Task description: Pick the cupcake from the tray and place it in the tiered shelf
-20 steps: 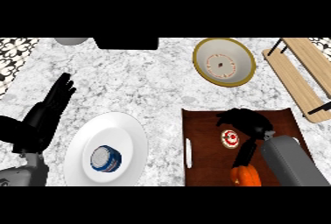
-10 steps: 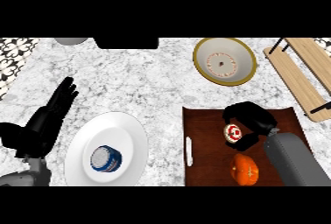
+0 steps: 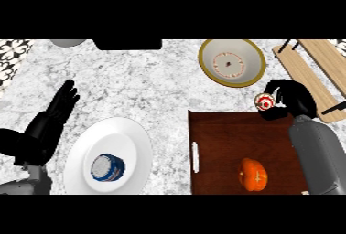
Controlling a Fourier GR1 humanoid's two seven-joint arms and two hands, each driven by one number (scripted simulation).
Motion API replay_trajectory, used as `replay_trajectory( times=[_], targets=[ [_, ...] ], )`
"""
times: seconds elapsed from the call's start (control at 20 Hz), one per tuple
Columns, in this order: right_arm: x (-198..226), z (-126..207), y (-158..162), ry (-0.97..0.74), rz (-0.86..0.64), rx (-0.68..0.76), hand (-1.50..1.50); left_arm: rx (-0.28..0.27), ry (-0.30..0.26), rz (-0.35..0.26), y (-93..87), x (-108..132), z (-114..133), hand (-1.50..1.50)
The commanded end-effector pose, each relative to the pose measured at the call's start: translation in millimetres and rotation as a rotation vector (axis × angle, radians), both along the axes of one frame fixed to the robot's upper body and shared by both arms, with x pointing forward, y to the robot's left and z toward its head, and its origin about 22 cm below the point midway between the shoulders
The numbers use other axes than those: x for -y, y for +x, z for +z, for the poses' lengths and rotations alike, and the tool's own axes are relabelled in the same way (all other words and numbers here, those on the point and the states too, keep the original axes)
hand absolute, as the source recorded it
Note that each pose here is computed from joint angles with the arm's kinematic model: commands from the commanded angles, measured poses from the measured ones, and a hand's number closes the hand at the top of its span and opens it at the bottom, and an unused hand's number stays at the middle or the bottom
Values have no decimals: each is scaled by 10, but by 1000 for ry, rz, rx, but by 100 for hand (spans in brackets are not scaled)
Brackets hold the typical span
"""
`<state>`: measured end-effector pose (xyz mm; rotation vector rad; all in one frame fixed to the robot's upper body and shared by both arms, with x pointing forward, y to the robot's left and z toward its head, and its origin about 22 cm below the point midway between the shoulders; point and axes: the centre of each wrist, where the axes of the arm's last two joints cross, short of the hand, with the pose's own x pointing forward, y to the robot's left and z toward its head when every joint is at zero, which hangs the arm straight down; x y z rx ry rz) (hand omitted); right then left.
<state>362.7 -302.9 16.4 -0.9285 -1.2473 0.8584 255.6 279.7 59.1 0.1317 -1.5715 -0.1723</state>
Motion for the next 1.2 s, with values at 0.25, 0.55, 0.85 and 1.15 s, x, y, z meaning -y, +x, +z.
replay_trajectory(
  times=[0.25,0.55,0.85,1.15],
  targets=[
    [233,815,349,98,-808,315,150,24,4,-49,34,83,66,0],
    [300,1433,556,60,-1168,478,150,53,18,-112,82,186,149,0],
    [245,1957,727,-40,-1414,559,150,59,6,-151,161,291,170,0],
    [187,2439,820,-99,-1514,627,150,72,7,-171,209,375,228,0]
  ],
)
